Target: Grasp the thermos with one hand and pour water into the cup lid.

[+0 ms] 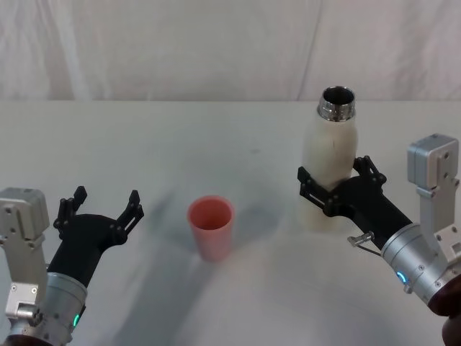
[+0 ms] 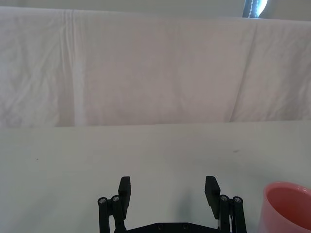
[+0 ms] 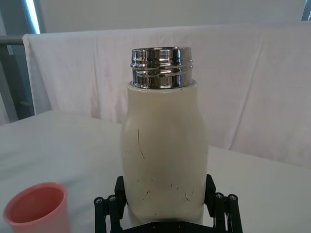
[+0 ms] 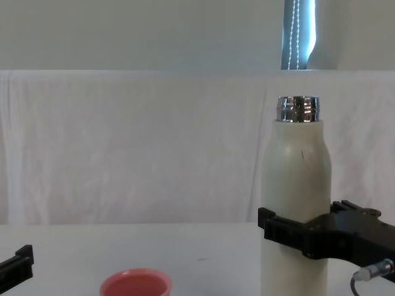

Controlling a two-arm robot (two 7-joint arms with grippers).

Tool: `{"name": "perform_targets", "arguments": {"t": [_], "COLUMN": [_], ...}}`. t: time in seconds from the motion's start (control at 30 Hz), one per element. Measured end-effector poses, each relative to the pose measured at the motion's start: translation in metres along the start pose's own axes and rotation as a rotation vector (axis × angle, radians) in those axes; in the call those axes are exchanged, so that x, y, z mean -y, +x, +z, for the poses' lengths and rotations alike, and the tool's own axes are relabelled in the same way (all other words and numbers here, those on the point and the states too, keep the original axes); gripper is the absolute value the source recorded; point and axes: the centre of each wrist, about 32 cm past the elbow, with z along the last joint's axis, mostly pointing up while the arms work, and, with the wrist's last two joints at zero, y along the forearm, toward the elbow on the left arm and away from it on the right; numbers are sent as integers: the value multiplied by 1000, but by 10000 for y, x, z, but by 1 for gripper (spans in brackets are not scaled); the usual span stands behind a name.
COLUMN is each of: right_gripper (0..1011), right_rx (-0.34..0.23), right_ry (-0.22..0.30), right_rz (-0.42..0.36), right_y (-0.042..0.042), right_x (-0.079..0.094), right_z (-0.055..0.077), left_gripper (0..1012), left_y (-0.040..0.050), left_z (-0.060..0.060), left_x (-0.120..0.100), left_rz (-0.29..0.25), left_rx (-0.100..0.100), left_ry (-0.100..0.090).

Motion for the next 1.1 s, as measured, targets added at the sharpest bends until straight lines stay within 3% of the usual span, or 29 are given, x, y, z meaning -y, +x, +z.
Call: {"name": "perform_targets", "arguments": {"t": [0.6,1.1], "right_gripper": [958,958], "right_rx": [14,-7], "right_ry": [14,11], "right_rz": [-15,-25], "right_y": [33,39], "right_x": [-141,-236], "right_z": [-159,-266], "left_gripper": [1001,1001], "left_y": [0,0], "left_z": [0,0], "left_x": [0,0], "left_rz": [0,0], "left_rx": [0,0], "left_ry": [0,0]}}
